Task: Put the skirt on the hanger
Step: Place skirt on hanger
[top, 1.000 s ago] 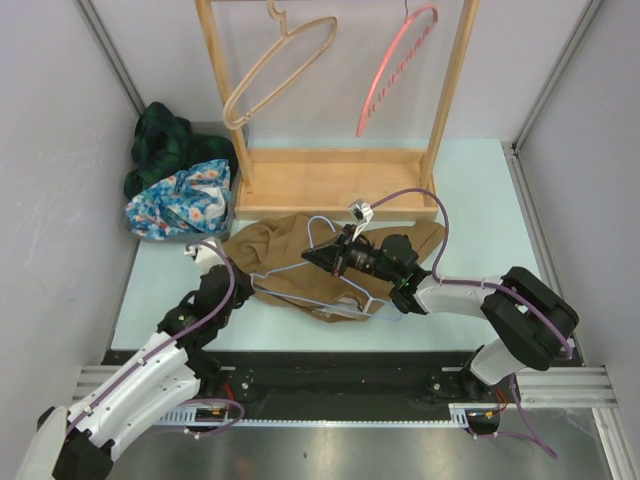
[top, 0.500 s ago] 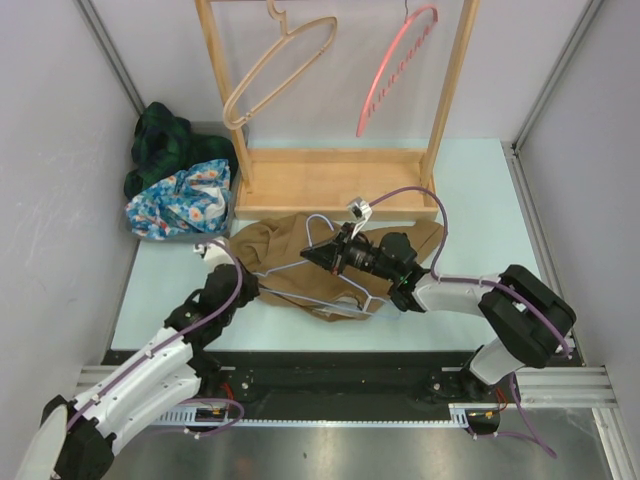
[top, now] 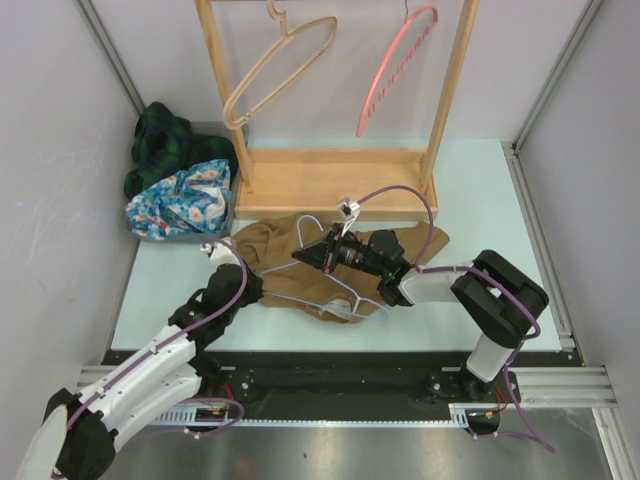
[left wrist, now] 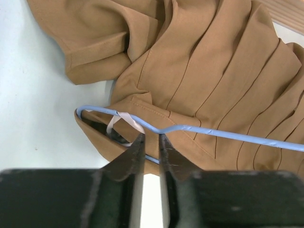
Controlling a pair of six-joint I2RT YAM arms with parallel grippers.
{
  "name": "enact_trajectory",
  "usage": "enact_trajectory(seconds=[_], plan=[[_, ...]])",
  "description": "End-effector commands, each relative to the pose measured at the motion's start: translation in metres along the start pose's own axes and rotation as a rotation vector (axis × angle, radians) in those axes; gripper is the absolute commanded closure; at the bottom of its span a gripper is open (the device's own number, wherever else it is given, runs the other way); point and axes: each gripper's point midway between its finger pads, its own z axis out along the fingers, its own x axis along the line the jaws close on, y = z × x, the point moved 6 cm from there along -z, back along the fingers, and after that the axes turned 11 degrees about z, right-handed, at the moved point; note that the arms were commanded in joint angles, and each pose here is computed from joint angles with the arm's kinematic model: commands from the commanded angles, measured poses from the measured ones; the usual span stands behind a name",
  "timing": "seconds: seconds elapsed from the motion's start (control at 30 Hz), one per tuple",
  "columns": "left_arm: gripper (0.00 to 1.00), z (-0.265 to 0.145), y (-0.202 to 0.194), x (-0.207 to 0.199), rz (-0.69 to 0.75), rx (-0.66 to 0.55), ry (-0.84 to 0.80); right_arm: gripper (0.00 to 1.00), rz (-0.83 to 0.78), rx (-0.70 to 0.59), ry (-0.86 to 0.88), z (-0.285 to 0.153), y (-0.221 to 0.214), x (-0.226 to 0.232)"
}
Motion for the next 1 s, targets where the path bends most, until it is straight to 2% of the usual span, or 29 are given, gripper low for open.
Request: enact_trajectory(seconds=[0.0,0.17,0.97], plan=[[0.84,0.002,0.011,-0.003,-0.014,-0.051,-0.026,1.00,-0.006,-0.006,0.116,0.008,0.006,0.022],[1.00,0.001,0.014,-0.008,-0.003,-0.065,-0.069,1.00,0.000,0.004,0.114,0.011,0.004,0.019],[1.00,-0.014,0.039,-0.055,0.015,-0.129,-0.421,1.00,0.022,0.063,0.134,0.033,-0.010,0.010]])
